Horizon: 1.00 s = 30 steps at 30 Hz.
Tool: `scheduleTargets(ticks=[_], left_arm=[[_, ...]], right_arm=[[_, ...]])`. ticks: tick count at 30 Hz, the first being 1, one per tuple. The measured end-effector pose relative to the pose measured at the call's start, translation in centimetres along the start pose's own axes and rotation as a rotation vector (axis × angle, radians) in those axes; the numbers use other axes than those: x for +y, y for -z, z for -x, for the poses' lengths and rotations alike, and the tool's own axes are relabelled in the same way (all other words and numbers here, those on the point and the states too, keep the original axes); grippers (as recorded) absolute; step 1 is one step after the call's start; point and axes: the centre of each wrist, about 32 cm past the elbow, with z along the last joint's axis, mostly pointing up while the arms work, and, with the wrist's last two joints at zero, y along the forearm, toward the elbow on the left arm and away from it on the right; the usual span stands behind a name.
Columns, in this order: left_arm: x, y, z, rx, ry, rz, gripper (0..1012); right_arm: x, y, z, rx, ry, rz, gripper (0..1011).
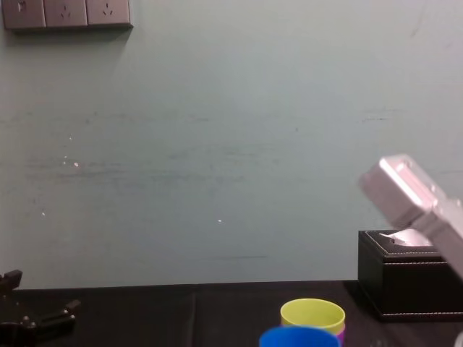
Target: Stack the three plastic cups sequentially using one hand.
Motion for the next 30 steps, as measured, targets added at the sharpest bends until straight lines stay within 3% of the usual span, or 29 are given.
scheduleTargets(ticks=[6, 13, 17, 24, 30], left_arm=[[0.0, 0.0, 0.00, 0.000, 0.000, 0.000, 1000], [0.0, 0.0, 0.00, 0.000, 0.000, 0.000, 1000], [0.0, 0.0, 0.00, 0.000, 0.000, 0.000, 1000], [0.0, 0.0, 0.00, 0.000, 0.000, 0.000, 1000], [0.0, 0.0, 0.00, 0.000, 0.000, 0.000, 1000]], right_arm=[[-0.8, -2.4, -0.31, -0.007, -0.002, -0.057, 724], [-1.4, -5.8, -1.29, -0.034, -0.009, -0.117, 724], [-1.4, -7.1, -1.93, -0.048, 0.005, -0.132, 724], [-0.9, -7.8, -3.28, -0.044, 0.038, -0.135, 724], [-0.4, -7.7, -4.12, -0.033, 0.063, -0.131, 724]])
